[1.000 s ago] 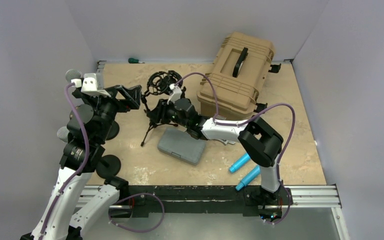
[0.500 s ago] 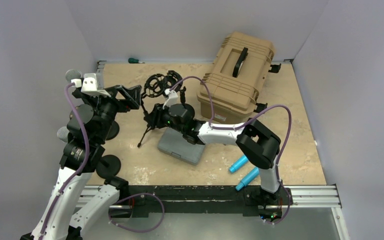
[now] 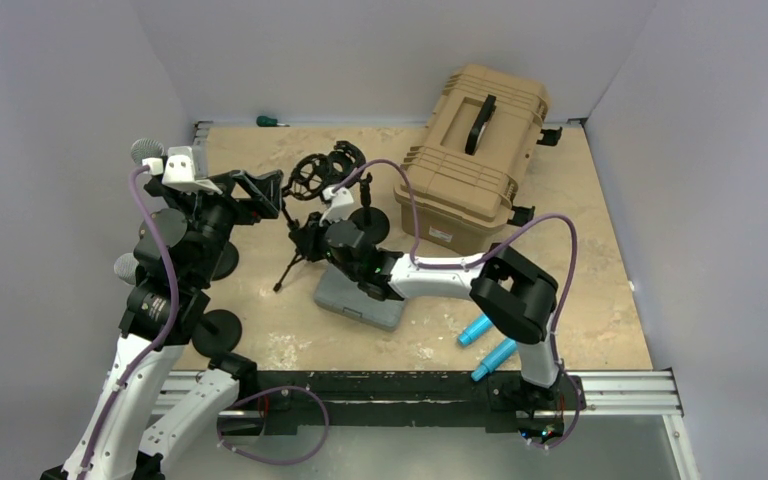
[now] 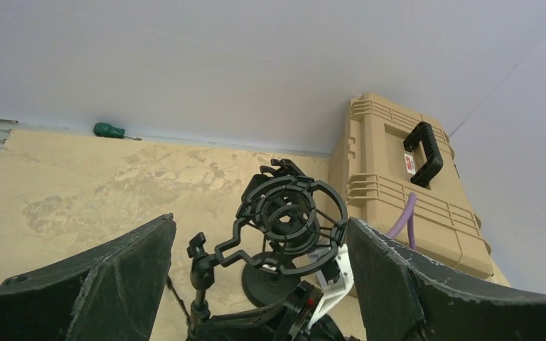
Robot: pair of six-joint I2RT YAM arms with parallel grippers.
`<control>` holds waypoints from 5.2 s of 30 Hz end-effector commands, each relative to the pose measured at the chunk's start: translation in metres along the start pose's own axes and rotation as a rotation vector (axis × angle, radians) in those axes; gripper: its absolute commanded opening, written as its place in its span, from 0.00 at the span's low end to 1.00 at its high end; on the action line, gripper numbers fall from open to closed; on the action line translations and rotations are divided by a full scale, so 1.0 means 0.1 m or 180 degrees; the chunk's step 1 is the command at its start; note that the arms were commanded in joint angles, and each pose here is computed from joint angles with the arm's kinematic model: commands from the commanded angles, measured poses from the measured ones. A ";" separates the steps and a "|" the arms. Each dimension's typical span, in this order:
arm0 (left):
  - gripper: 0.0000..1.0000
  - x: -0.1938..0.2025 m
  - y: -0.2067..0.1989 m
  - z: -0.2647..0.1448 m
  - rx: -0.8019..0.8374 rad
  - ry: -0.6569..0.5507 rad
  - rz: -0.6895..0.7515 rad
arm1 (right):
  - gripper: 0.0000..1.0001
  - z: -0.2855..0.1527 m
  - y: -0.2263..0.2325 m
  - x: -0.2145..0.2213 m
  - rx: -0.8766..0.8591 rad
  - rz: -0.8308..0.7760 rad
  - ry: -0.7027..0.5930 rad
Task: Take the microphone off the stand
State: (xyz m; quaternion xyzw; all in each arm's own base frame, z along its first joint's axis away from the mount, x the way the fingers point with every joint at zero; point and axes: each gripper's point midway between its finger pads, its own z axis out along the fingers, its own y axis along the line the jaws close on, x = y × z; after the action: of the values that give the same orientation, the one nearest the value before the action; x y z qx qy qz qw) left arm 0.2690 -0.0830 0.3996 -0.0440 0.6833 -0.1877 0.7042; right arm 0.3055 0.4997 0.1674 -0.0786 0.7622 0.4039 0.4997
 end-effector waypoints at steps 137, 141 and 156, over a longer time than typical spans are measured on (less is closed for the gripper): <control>0.87 -0.20 0.23 -0.07 -0.0377 -0.0244 -0.0038 | 0.33 0.19 -0.12 -0.31 0.0652 -0.3173 -0.0443; 0.87 -0.20 0.23 -0.07 -0.0367 -0.0244 -0.0041 | 0.52 0.06 -0.05 -0.33 0.0512 -0.2620 -0.0464; 0.87 -0.19 0.15 -0.05 -0.0242 -0.0210 -0.0081 | 0.58 0.01 -0.03 -0.52 -0.0490 0.0178 -0.0078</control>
State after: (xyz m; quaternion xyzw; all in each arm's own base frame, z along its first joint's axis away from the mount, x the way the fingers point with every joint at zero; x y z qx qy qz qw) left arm 0.2673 -0.0607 0.3999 -0.0896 0.6793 -0.1594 0.7107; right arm 0.3487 0.4646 0.1971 -0.1484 0.7216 0.3693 0.5664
